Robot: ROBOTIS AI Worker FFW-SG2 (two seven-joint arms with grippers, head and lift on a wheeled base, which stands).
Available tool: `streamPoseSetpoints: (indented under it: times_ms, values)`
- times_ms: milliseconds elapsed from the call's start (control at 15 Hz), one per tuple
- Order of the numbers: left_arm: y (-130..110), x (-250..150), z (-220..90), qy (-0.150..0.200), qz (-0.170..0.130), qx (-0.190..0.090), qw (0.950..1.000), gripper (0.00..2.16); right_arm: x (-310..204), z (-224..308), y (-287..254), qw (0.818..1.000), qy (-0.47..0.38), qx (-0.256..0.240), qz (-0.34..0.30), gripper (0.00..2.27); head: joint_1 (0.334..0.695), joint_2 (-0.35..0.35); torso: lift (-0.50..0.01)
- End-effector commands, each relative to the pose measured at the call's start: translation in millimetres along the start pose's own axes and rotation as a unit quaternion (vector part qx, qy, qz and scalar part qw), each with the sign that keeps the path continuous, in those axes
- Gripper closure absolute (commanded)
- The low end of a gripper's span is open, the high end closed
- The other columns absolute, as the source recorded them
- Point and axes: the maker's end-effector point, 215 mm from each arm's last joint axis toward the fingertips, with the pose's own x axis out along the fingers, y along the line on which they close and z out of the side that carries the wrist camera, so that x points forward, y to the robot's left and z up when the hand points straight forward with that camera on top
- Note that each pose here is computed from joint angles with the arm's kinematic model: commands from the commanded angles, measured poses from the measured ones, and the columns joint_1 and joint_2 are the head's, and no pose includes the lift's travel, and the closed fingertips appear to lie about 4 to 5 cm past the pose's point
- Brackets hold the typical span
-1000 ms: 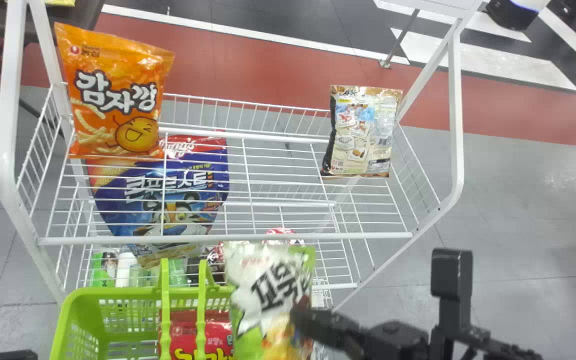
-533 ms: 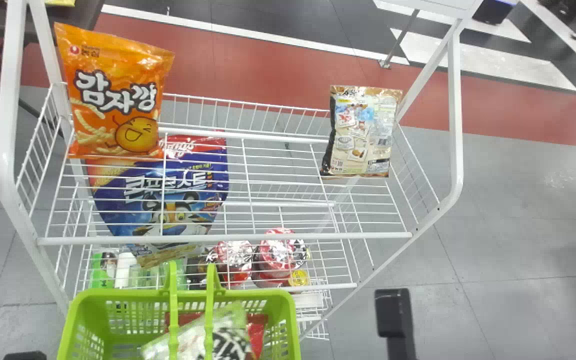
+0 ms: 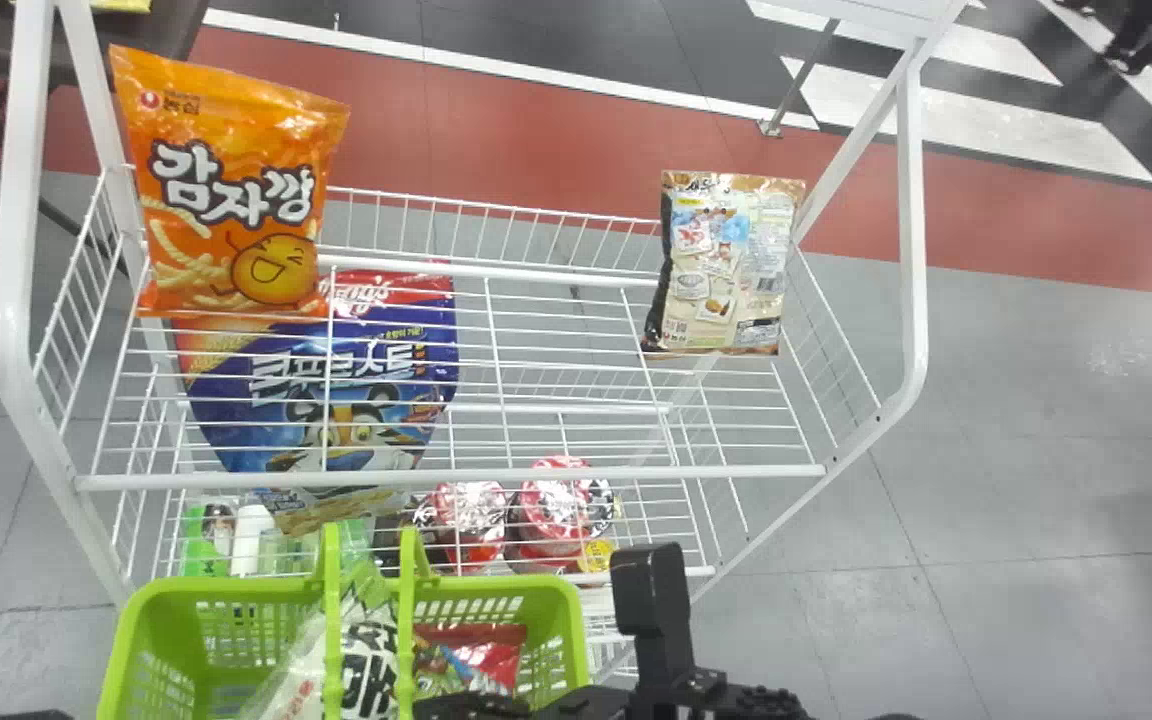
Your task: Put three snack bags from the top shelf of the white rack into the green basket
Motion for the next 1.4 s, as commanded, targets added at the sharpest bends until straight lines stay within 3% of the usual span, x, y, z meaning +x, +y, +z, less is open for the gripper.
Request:
streamPoseSetpoints:
  times_ms: [0,333,467,600,867,1067,1333]
  values:
    - [-2,2,1,0.003,0.0,0.005,1.0,2.15,-5,-1,-12,1.0,0.005,0.0,-0.01,0.0,0.695,-0.325,0.0]
    - [-3,7,1,0.007,0.0,0.007,0.9999,2.15,-48,21,-31,0.999,-0.033,0.002,-0.033,0.05,0.695,-0.35,0.0]
    - [-2,7,1,0.007,0.001,0.008,0.9999,2.15,-63,58,-50,0.994,-0.094,-0.022,-0.058,0.05,0.695,-0.35,0.0]
    - [-2,8,-1,0.008,0.001,0.006,0.9999,2.15,-81,123,-84,0.972,-0.191,-0.065,-0.117,0.05,0.695,-0.35,0.0]
    - [0,12,-6,0.014,0.003,0.003,0.9999,2.15,-119,248,-149,0.906,-0.334,-0.122,-0.229,0.07,0.695,-0.35,0.0]
    - [1,13,-8,0.019,0.006,0.004,0.9998,2.15,-135,312,-198,0.859,-0.382,-0.138,-0.31,0.09,0.695,-0.35,0.0]
    - [4,10,-6,0.02,0.011,0.006,0.9997,2.15,-149,357,-259,0.822,-0.399,-0.146,-0.38,0.09,0.695,-0.35,0.0]
